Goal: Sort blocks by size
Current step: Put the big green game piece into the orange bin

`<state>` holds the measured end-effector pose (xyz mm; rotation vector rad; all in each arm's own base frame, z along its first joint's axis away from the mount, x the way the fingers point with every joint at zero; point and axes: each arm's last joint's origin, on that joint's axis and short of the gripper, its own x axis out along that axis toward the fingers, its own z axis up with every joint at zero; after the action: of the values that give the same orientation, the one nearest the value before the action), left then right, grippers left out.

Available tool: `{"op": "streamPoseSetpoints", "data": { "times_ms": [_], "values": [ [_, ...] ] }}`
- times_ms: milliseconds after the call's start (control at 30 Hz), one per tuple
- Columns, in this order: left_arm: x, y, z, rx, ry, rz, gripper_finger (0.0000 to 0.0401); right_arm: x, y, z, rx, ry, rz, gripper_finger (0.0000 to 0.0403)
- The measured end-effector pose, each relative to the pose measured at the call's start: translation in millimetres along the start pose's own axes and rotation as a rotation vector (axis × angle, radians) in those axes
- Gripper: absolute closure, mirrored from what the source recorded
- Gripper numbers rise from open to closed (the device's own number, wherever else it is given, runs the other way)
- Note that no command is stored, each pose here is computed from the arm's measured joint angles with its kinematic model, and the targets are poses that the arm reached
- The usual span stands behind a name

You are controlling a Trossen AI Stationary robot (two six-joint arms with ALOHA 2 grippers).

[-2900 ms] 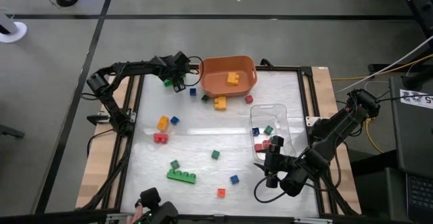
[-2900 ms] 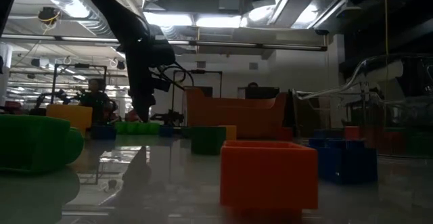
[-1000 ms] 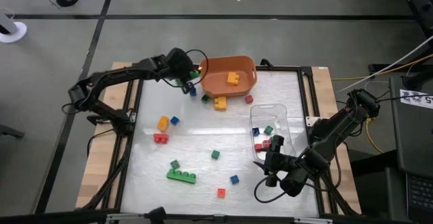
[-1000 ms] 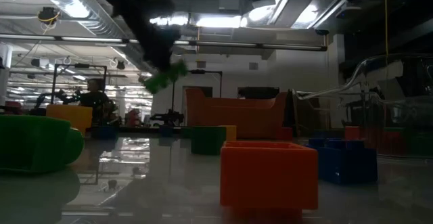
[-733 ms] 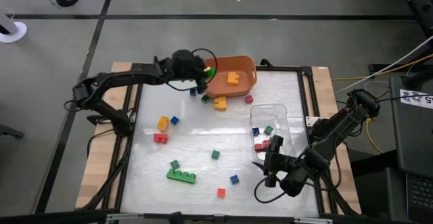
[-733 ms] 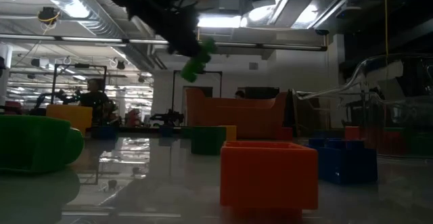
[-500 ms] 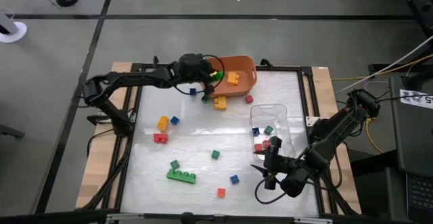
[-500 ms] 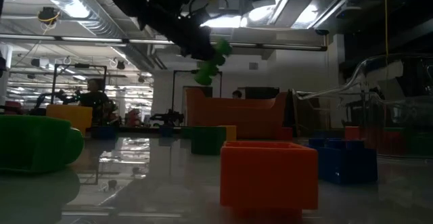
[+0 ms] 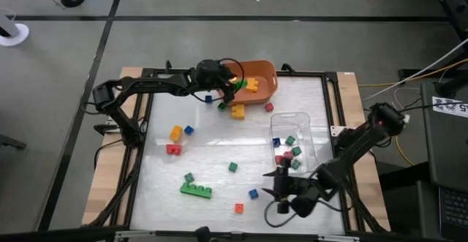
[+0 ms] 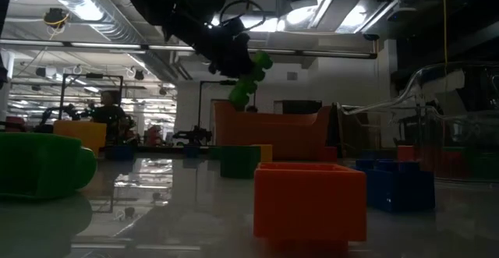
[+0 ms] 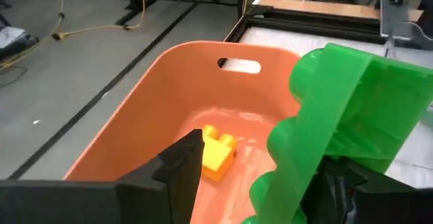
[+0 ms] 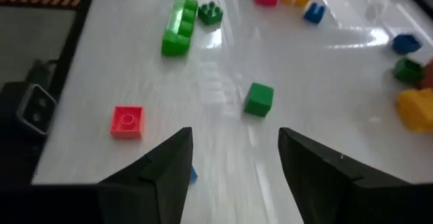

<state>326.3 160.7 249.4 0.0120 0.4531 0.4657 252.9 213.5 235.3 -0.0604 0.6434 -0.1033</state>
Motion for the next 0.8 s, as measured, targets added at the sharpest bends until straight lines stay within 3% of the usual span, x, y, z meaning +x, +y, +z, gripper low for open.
{"op": "streamPoseSetpoints", "data": {
  "times_ms": [100, 200, 367, 600, 667, 800],
  "values": [
    [1.7, 6.4, -2.9, 0.008, 0.025, 0.097, 0.0209, 19.6, -0.2, -3.9, 0.009, 0.046, 0.011, 0.0183],
    [3.3, 13.5, -10.8, 0.090, 0.106, 0.195, 0.0211, 35.1, -1.2, -7.7, 0.027, 0.092, 0.032, 0.0183],
    [2.7, 18.2, -17.9, 0.153, 0.182, 0.203, 0.0212, 49.4, -1.2, -11.1, 0.043, 0.135, 0.071, 0.0183],
    [2.5, 10.3, -17.9, 0.078, 0.179, 0.190, 0.0213, 50.7, -0.8, -12.7, 0.037, 0.141, 0.065, 0.0183],
    [2.6, 6.3, -17.0, 0.069, 0.171, 0.182, 0.0213, 51.0, -2.5, -11.9, 0.032, 0.113, 0.016, 0.0183],
    [2.4, 1.6, -16.5, 0.109, 0.172, 0.167, 0.0213, 56.2, -17.8, -4.2, 0.016, -0.007, -0.223, 0.0183]
  ]
}}
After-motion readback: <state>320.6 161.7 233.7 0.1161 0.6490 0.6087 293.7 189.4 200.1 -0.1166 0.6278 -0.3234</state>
